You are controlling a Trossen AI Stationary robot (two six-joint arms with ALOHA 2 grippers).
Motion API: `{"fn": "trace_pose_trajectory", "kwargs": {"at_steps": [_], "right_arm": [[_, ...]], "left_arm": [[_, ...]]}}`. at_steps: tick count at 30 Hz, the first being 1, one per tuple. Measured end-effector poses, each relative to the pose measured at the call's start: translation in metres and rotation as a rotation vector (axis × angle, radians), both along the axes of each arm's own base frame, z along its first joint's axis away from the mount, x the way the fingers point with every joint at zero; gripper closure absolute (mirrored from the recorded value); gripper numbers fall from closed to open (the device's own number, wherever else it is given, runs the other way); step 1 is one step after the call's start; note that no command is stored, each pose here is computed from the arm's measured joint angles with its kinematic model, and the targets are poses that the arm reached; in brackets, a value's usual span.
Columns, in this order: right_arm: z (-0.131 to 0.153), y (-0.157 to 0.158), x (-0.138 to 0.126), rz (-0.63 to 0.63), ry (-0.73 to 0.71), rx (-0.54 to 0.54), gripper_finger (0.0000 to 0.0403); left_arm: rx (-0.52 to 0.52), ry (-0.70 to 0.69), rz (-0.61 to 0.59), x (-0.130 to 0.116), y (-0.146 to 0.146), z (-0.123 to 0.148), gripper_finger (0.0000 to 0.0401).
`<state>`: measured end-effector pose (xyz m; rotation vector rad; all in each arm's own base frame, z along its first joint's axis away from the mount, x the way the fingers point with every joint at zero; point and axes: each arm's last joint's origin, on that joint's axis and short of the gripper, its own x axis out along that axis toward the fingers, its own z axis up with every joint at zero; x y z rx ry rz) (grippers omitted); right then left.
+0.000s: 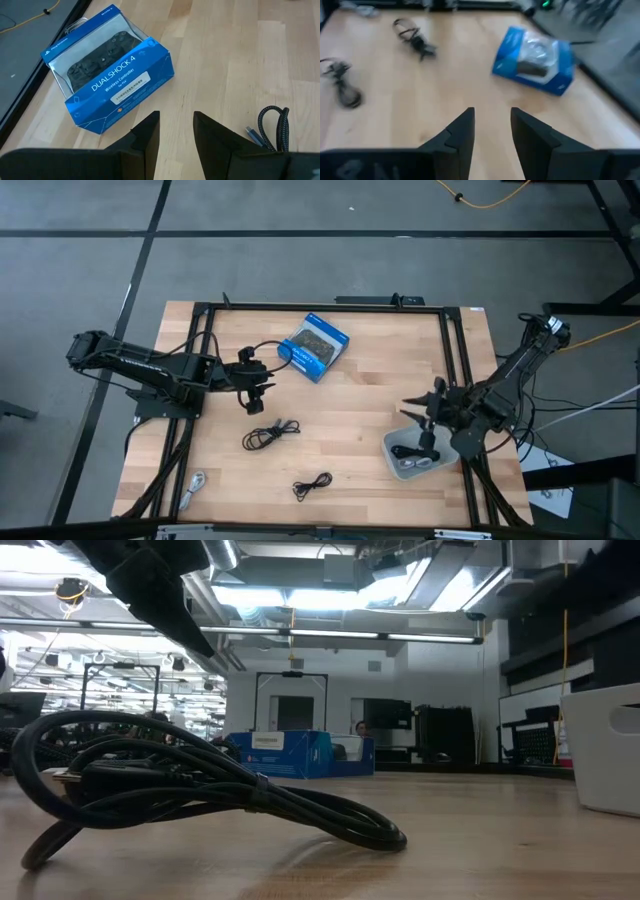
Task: Pick and place USB-C Cables
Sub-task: Put the white charger cable into the gray bin
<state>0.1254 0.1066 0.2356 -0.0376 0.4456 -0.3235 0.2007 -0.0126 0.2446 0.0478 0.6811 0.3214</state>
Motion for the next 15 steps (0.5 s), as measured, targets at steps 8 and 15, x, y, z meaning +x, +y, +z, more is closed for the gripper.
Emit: {"fn": "trace_pose_trajectory", "kwargs": {"at_steps": [8,15], "right_arm": [[0.004,-0.010,0.005,-0.159,-0.104,-0.136,0.0273],[0.008,-0.020,0.013,-0.327,-0.225,-0.041,0.0273]], "left_arm": [[0.000,0.000,0.000,0.000,0.000,0.000,0.0290],[0.047,0.018,-0.033,0.000,0.000,0.000,0.0290]]}}
